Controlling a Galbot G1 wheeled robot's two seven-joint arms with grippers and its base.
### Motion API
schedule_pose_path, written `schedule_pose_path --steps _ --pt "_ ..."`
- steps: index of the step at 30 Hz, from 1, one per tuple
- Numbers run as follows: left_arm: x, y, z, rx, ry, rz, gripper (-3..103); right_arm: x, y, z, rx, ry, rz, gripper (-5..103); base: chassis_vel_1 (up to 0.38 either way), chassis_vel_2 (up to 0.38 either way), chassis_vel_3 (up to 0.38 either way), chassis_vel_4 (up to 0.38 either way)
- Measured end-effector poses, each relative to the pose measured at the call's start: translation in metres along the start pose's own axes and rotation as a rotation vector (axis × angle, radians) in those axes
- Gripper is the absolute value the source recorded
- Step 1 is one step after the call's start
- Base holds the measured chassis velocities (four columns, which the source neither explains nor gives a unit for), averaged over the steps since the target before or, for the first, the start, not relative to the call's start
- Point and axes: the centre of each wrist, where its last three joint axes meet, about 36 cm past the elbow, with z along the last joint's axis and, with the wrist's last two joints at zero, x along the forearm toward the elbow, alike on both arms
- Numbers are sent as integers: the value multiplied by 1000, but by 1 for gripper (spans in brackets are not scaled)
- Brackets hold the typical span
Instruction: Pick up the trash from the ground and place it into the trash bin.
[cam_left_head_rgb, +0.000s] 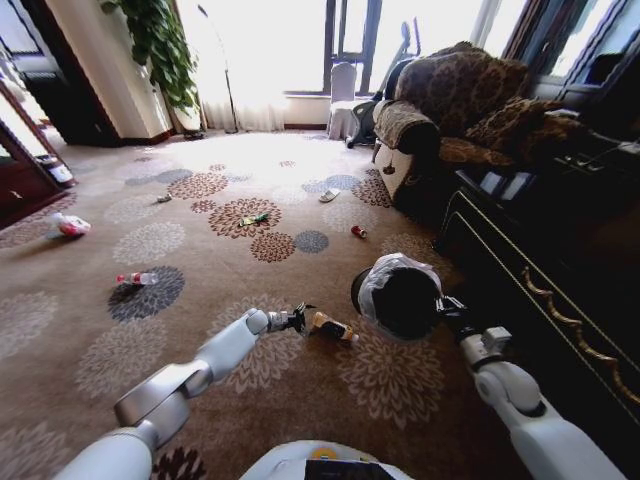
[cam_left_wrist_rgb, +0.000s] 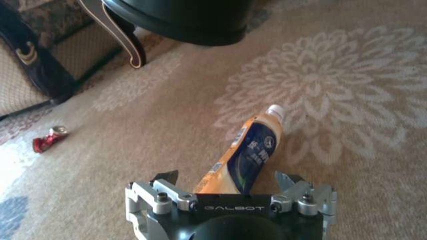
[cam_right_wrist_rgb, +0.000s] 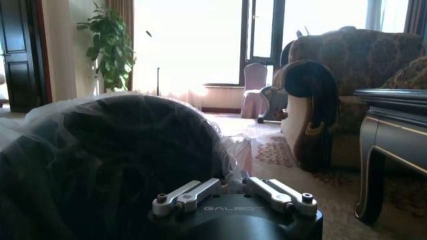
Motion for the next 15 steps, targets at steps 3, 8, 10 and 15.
schedule_pose_path --steps 3,8,10,15 --pt "-2 -4 2 4 4 2 99 -3 2 0 2 3 -12 0 -20 6 14 -19" --pt "-4 -14 5 20 2 -16 99 -8 4 0 6 6 -29 0 -95 61 63 -84" --pt "-5 -17 5 24 1 -14 99 -7 4 -1 10 7 -34 0 -129 142 159 -137" --pt "-9 -23 6 28 1 0 99 -7 6 -3 15 9 -43 0 -200 186 201 -190"
